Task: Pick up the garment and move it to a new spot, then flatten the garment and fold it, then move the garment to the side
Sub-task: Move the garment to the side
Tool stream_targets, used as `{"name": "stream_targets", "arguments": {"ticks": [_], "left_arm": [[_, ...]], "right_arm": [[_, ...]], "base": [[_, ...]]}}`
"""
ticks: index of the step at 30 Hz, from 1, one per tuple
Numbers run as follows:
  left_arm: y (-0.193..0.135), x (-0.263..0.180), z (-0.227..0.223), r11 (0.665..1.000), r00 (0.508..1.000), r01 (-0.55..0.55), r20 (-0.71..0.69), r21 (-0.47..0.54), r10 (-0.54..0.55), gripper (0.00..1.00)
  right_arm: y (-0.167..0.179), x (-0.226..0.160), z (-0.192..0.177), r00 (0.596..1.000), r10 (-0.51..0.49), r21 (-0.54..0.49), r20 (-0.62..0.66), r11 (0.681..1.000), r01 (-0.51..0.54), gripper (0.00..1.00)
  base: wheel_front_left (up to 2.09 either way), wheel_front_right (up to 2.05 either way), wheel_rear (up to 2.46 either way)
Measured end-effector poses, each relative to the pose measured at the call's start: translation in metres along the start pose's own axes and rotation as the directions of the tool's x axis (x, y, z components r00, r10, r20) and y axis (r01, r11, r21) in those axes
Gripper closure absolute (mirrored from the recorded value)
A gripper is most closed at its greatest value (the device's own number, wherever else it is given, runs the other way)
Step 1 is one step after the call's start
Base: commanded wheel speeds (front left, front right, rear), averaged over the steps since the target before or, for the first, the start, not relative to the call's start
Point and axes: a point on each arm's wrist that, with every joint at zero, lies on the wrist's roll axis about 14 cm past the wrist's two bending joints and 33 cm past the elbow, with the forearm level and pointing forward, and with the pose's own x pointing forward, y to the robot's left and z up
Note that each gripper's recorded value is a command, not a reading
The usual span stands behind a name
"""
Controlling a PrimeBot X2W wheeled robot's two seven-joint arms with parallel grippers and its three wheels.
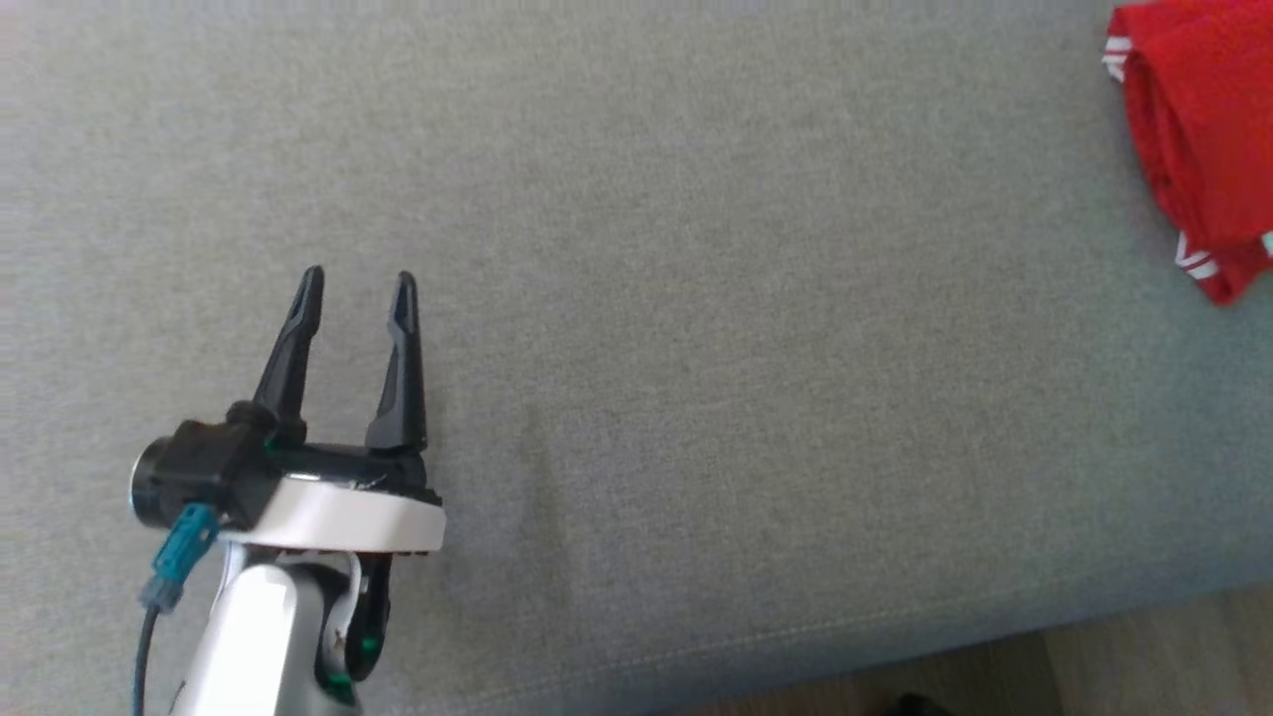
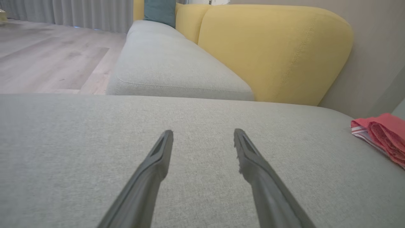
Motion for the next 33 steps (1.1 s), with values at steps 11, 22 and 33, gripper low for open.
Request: {"name": "stream_targets", "arguments": {"ticks": [11,22,33], "left_arm": [[0.013,-0.021,0.046,0.994,0.99,-0.106,0.1,0.013,0.104,0.0],[0.031,-0.074,0.065,0.973,0.966,-0.228,0.135,0.036,0.221,0.0],[0.033,-0.111,0.052,0.96,0.959,-0.274,0.097,0.056,0.268,0.0]], "right_arm": [[0.074,-0.052,0.053,0.959,0.115,0.214,0.26,0.962,-0.173,0.0],[0.122,-0.125,0.067,0.904,0.18,0.307,0.387,0.899,-0.311,0.0],[0.166,-0.192,0.025,0.883,0.291,0.447,0.368,0.778,-0.442,0.0]], "base": [[0.0,0.0,0.0],[0.0,0.0,0.0],[0.0,0.0,0.0]]}}
